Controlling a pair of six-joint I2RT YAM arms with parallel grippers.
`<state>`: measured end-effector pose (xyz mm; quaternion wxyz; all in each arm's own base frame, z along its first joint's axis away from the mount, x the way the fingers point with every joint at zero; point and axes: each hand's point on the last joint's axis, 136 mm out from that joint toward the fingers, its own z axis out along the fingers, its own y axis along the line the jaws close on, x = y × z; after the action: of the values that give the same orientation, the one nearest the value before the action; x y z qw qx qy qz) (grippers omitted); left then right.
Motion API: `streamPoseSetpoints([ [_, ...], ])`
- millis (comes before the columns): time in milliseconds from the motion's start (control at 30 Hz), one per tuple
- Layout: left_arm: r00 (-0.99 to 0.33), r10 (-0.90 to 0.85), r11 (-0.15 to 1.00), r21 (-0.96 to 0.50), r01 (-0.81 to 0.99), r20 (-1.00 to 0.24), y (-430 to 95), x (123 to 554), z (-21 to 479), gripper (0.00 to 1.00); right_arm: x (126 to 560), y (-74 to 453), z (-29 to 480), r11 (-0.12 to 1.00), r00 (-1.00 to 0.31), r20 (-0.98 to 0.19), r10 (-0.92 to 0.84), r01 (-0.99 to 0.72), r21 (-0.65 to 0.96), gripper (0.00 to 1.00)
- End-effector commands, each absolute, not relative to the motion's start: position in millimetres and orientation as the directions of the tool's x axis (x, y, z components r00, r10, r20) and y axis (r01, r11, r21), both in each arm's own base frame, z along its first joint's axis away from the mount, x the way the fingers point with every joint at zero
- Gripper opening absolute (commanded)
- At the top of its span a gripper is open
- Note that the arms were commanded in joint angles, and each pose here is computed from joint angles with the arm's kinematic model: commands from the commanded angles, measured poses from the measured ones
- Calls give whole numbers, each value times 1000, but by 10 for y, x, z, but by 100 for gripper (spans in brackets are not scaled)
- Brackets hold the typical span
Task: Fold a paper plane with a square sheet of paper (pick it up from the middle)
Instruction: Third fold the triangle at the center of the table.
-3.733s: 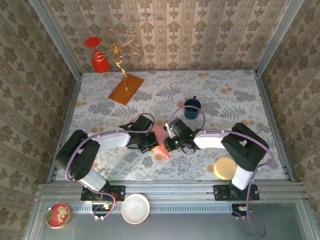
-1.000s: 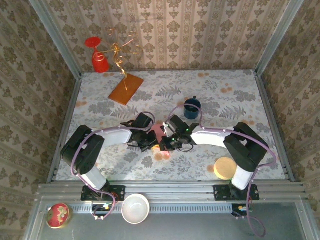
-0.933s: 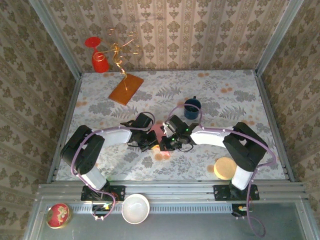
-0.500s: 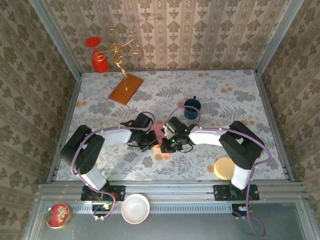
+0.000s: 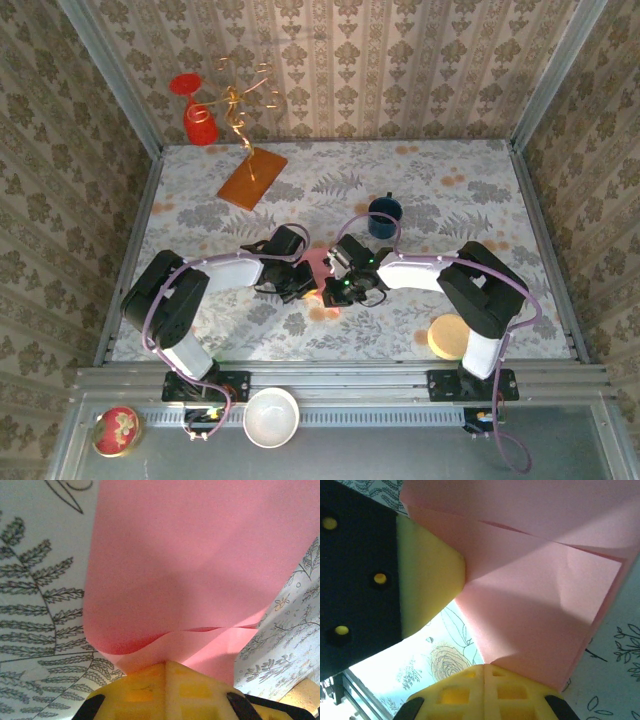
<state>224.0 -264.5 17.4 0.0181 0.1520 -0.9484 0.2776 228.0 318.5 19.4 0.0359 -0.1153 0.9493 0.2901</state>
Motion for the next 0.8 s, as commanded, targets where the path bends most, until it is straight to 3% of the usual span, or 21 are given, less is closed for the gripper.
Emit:
streamPoseSetpoints([
  [0,-941,-303,872,-354,-338,151,-2287,2027,-228,1,2252,3103,106,833,-971,-111,-210,-237,499,0],
  [767,-940,-307,880,-332,-340,148,-2228,2044,-262,1,1857,2799,35,848,-966,6,-258,-223,480,0],
])
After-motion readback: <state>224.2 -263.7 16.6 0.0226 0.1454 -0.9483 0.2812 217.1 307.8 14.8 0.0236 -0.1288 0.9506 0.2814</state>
